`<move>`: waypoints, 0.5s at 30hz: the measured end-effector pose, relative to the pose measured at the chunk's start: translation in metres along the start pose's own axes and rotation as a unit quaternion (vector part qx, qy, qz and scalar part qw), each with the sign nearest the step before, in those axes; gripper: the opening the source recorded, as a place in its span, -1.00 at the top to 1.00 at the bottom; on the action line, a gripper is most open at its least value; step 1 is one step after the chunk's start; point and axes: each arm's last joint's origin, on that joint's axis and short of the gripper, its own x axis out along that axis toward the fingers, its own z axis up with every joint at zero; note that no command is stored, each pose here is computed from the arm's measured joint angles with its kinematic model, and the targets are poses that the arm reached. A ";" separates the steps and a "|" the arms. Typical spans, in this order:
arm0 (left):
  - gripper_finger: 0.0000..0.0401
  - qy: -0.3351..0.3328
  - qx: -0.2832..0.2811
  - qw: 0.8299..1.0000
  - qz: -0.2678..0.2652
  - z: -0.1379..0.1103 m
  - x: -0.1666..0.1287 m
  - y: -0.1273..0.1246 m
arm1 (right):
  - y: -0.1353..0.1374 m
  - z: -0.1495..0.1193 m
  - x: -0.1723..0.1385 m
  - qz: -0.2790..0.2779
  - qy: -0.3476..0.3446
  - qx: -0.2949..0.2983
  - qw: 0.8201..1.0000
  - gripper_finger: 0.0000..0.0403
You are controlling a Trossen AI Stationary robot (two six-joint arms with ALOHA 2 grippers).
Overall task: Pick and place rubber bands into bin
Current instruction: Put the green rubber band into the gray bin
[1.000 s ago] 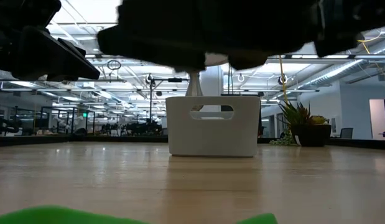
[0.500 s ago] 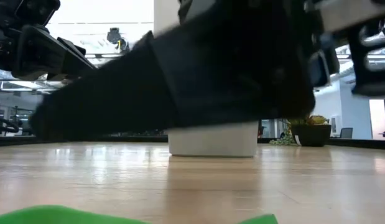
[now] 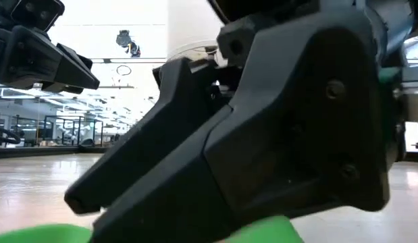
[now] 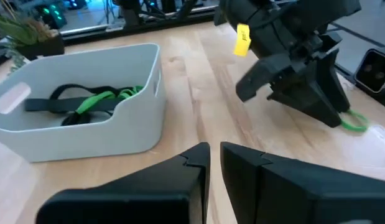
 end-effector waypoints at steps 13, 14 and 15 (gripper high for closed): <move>0.77 0.001 -0.014 1.000 -0.004 0.000 0.000 0.000 | 0.013 -0.002 0.002 0.008 0.000 -0.026 1.000 0.25; 0.77 0.001 -0.014 1.000 -0.004 0.000 0.000 0.000 | 0.014 -0.002 0.003 0.010 -0.002 -0.026 1.000 0.27; 0.77 0.001 -0.013 1.000 -0.004 0.000 0.000 0.000 | 0.016 -0.003 0.004 0.011 0.000 -0.027 1.000 0.31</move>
